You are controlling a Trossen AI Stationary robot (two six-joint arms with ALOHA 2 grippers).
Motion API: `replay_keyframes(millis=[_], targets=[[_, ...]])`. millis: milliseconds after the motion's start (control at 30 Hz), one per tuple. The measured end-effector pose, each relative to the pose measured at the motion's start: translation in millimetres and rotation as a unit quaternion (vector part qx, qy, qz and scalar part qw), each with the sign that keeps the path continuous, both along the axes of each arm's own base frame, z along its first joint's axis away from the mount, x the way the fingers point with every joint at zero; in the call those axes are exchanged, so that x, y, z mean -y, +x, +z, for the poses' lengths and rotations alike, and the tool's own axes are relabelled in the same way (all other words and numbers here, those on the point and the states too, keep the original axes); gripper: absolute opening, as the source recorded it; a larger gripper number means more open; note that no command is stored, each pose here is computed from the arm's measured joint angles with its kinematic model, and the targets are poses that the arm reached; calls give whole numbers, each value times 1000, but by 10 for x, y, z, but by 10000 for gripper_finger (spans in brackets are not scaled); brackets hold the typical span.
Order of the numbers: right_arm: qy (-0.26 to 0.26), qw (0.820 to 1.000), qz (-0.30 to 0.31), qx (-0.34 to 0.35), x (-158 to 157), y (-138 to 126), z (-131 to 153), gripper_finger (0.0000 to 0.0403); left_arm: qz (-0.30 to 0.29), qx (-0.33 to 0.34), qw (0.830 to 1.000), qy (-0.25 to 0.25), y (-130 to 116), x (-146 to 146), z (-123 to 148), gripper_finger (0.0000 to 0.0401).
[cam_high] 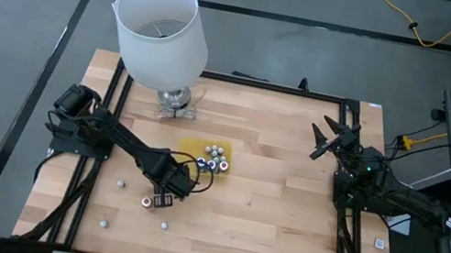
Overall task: Pick & Place food coloring
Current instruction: Put the black food coloring bottle into the yellow bin
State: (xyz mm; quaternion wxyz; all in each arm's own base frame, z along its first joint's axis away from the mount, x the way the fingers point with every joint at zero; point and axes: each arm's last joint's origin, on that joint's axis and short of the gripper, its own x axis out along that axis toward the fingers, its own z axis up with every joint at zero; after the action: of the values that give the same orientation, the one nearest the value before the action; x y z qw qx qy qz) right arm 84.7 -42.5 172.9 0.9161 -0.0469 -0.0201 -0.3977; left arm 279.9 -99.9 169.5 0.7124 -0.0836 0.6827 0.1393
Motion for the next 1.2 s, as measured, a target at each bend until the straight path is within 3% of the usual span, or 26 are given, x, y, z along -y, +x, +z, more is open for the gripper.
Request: replay_keyframes(millis=[400, 700, 900, 1067, 1200], targets=[[0, 1000, 0, 0, 0, 0, 1, 236, 13, 61, 998, -24, -137, -53, 427, 38], [0, 1000, 0, 0, 0, 0, 0, 236, 27, 55, 998, -25, -179, -66, 462, 11], [0, 1000, 0, 0, 0, 0, 1, 236, 82, 84, 992, -45, -117, -41, 460, 44], [0, 1000, 0, 0, 0, 0, 0, 236, 114, 72, 990, -49, -71, -16, 363, 108], [0, 1000, 0, 0, 0, 0, 0, 236, 121, 80, 989, -19, -39, 11, 290, 159]])
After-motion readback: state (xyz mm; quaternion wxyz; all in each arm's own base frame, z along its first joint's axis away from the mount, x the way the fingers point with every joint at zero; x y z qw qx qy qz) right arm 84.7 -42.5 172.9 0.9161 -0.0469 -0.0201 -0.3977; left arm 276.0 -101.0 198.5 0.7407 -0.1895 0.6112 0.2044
